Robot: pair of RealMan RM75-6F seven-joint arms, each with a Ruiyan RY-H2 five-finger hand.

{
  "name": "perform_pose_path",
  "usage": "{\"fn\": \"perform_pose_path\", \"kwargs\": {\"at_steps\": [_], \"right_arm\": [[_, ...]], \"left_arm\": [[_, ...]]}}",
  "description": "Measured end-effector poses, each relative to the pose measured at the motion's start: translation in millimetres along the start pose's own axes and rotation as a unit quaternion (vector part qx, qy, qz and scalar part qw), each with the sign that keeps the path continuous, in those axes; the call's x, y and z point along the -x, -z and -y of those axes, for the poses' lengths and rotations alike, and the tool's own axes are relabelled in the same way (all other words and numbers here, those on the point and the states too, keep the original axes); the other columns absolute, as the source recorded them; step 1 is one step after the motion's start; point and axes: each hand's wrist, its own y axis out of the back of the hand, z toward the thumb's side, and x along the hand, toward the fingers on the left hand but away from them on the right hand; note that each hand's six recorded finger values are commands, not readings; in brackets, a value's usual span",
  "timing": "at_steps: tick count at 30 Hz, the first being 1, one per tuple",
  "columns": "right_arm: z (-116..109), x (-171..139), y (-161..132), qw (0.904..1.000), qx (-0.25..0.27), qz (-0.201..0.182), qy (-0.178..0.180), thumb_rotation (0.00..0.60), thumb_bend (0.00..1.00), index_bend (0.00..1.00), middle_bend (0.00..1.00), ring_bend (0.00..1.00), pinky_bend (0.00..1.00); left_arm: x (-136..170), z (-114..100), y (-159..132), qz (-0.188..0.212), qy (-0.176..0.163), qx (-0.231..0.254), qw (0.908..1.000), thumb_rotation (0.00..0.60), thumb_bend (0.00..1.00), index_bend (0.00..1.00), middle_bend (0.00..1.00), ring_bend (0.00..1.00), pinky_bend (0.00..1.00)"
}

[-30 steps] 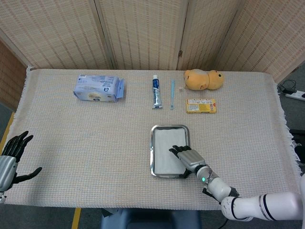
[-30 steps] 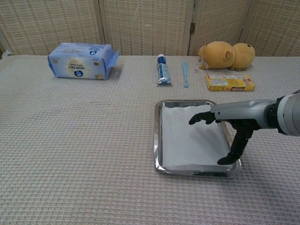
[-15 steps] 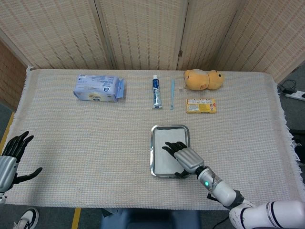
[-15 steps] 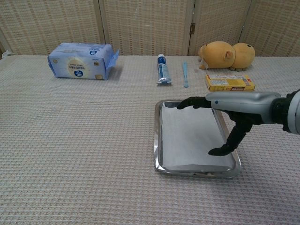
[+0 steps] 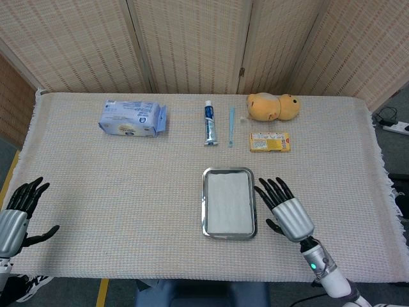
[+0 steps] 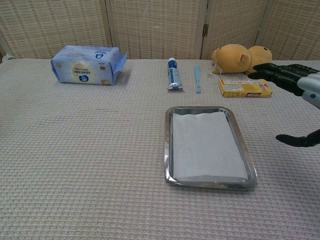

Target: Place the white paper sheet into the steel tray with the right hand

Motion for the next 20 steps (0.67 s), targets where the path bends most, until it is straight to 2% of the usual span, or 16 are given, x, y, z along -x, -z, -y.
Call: {"fn": "perform_pose_path", "kwargs": {"at_steps": [4, 10, 20], "right_arm": [[0.4, -37.9, 25.6, 0.9990, 0.001, 0.041, 0.018, 0.600, 0.31, 0.00, 0.00, 0.00, 0.00], [-8.5, -67.2, 55.9, 0.9970, 0.001, 0.076, 0.007, 0.600, 0.31, 0.00, 0.00, 0.00, 0.00], [-23.9, -80.2, 66.3, 0.9952, 0.026, 0.094, -0.001, 0.600, 0.31, 0.00, 0.00, 0.00, 0.00]], "left_arm": [[0.0, 3.2, -0.6, -0.003, 0.001, -0.012, 0.9999, 0.600, 0.25, 0.05, 0.00, 0.00, 0.07], [-0.8, 6.3, -3.0, -0.006, -0.004, -0.027, 0.9996, 0.600, 0.25, 0.05, 0.00, 0.00, 0.07], [-0.8, 12.0, -10.0, -0.003, -0.007, -0.045, 0.9990, 0.600, 0.25, 0.05, 0.00, 0.00, 0.06]]}}
